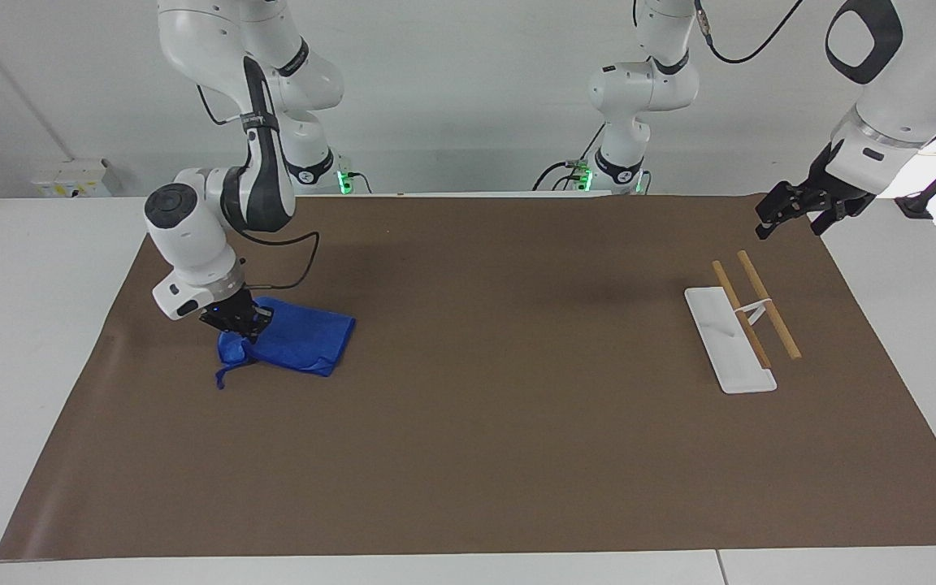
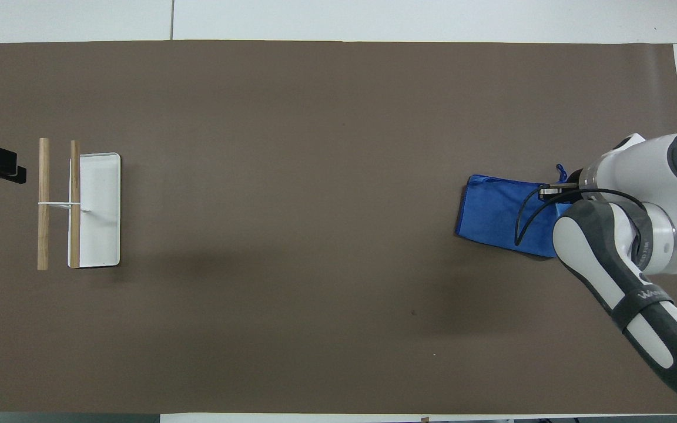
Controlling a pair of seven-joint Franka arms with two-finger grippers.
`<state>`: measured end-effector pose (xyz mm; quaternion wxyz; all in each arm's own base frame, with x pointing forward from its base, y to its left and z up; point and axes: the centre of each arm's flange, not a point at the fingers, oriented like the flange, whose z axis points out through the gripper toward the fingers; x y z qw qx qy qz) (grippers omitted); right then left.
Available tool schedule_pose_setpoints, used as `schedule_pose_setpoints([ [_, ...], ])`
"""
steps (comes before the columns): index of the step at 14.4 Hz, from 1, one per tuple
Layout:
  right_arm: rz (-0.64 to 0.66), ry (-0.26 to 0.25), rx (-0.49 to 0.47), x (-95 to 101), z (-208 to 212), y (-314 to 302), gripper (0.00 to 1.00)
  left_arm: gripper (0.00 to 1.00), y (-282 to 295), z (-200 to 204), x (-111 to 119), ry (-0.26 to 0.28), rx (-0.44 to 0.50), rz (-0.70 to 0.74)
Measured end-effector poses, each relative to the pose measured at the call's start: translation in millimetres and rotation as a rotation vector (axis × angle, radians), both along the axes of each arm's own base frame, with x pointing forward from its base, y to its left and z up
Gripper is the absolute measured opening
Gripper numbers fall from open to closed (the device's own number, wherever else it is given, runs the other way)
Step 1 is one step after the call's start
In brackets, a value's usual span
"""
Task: Right arm passes towel to left arm to hang
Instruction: 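Lift the blue towel with the right gripper toward the wooden rack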
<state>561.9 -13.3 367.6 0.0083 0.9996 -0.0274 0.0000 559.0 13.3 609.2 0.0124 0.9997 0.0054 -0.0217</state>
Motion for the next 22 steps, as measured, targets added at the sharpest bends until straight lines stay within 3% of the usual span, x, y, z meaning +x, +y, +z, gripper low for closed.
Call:
schedule_pose_setpoints([
  [3, -0.021, 0.025, 0.089, 18.2, 76, 24, 0.04, 1.00, 0, 0, 0, 0.000, 0.000, 0.000],
  [6, -0.107, -0.006, 0.207, 31.5, 145, 40, 0.04, 1.00, 1, 0, 0, 0.000, 0.000, 0.001],
  [9, -0.244, -0.031, 0.344, 38.8, 182, 77, 0.04, 1.00, 4, 0, 0, 0.000, 0.000, 0.007],
  [14, -0.508, -0.051, 0.624, 45.3, 209, 198, 0.04, 1.00, 2, -1, 0, 0.003, 0.000, 0.004],
  [17, -0.675, -0.060, 0.738, 36.6, 212, 276, 0.04, 1.00, -1, -1, 0, 0.004, 0.000, -0.001],
  [22, -0.923, 0.037, 0.975, 23.4, 205, 348, 0.04, 1.00, -2, -1, 5, -0.037, 0.000, -0.003],
])
